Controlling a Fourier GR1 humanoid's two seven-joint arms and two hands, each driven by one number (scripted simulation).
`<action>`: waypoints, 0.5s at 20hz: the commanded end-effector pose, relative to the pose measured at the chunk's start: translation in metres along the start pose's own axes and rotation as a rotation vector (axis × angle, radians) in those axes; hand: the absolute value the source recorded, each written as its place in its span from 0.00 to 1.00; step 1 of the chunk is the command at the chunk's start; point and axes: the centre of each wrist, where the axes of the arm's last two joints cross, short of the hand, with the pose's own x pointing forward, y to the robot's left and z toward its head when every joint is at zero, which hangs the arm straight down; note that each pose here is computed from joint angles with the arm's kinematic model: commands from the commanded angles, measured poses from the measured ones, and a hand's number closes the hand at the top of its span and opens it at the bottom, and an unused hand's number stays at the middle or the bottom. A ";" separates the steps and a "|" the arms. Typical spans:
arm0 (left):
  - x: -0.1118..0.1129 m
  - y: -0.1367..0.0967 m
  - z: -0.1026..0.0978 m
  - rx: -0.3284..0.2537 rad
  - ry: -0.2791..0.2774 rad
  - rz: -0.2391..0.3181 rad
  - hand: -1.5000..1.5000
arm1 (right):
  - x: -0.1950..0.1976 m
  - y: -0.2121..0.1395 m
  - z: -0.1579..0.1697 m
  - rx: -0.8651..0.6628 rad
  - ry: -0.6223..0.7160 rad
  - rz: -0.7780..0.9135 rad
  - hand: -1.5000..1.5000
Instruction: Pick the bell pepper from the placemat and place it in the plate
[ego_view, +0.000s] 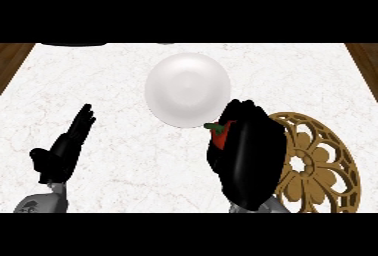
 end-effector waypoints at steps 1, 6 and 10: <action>0.009 0.001 -0.012 -0.017 0.001 0.010 0.50 | 0.032 0.007 -0.037 0.047 0.144 -0.059 1.00; 0.000 -0.006 -0.005 -0.003 -0.002 -0.008 0.50 | 0.033 0.051 -0.057 0.067 0.152 -0.076 1.00; -0.001 -0.019 -0.003 -0.049 -0.014 0.018 0.50 | 0.037 0.079 -0.077 0.083 0.141 -0.082 1.00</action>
